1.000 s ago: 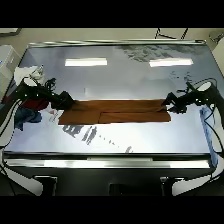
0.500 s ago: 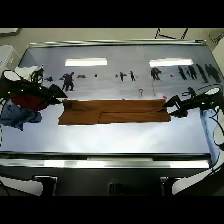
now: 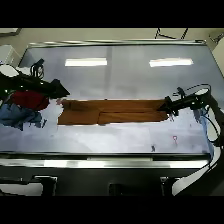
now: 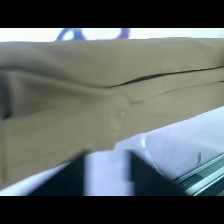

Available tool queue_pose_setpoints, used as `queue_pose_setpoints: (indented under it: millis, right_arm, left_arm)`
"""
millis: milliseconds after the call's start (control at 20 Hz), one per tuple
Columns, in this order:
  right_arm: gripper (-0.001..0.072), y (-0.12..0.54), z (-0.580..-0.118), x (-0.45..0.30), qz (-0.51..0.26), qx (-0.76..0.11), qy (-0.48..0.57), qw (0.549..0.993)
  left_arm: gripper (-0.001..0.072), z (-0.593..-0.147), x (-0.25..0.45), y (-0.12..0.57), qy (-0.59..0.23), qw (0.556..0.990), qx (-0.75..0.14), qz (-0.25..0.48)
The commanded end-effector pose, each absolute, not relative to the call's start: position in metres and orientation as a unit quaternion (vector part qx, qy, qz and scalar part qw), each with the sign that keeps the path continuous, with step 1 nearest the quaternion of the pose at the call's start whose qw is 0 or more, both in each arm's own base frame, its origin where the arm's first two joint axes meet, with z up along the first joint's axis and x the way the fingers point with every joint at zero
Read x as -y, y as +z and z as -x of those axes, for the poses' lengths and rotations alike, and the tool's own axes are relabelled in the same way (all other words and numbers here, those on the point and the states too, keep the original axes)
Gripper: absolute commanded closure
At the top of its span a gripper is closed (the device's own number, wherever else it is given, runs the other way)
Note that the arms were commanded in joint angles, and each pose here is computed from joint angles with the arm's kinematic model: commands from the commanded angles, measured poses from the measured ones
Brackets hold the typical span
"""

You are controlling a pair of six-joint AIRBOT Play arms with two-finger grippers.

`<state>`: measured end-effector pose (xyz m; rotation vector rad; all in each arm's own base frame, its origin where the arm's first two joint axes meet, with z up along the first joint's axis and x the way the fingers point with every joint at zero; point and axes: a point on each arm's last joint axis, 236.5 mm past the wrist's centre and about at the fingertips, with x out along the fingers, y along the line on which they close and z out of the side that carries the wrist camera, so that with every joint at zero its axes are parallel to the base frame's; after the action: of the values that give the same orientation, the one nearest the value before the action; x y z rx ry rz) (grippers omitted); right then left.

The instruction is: Fold the clothes and pants, and hang the long-sleeved shirts on hangers.

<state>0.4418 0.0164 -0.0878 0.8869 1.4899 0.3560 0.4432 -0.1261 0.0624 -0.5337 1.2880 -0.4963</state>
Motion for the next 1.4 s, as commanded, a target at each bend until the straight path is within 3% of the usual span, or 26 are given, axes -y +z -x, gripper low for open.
queue_pose_setpoints:
  millis: [0,150,350,650,950,1150,1250,1350]
  right_arm:
    - [0.067,-0.022,-0.453,-0.038,-0.397,-0.604,0.216,0.656]
    - [0.0669,0.044,-0.445,-0.06,-0.367,-0.577,0.243,0.688]
    - [0.0669,0.121,-0.421,-0.096,-0.332,-0.543,0.268,0.723]
    - [0.0668,0.204,-0.39,-0.124,-0.315,-0.476,0.305,0.762]
    - [0.0668,0.215,-0.383,-0.146,-0.315,-0.472,0.323,0.757]
    - [0.0668,0.201,-0.398,-0.165,-0.324,-0.476,0.33,0.748]
    - [0.0668,0.188,-0.405,-0.197,-0.323,-0.482,0.358,0.731]
    - [0.0668,0.171,-0.414,-0.236,-0.326,-0.484,0.381,0.717]
  left_arm:
    - [0.068,-0.459,0.18,0.056,-0.249,0.76,-0.557,0.223]
    - [0.0681,-0.453,0.259,0.014,-0.277,0.751,-0.566,0.198]
    - [0.0681,-0.422,0.338,-0.053,-0.279,0.692,-0.623,0.235]
    - [0.0682,-0.399,0.437,-0.079,-0.279,0.629,-0.626,0.368]
    - [0.0682,-0.384,0.534,-0.063,-0.253,0.593,-0.576,0.503]
    - [0.0684,-0.394,0.511,-0.054,-0.333,0.62,-0.568,0.426]
    - [0.0685,-0.403,0.451,-0.057,-0.362,0.626,-0.598,0.344]
    - [0.0686,-0.428,0.354,-0.052,-0.33,0.661,-0.623,0.259]
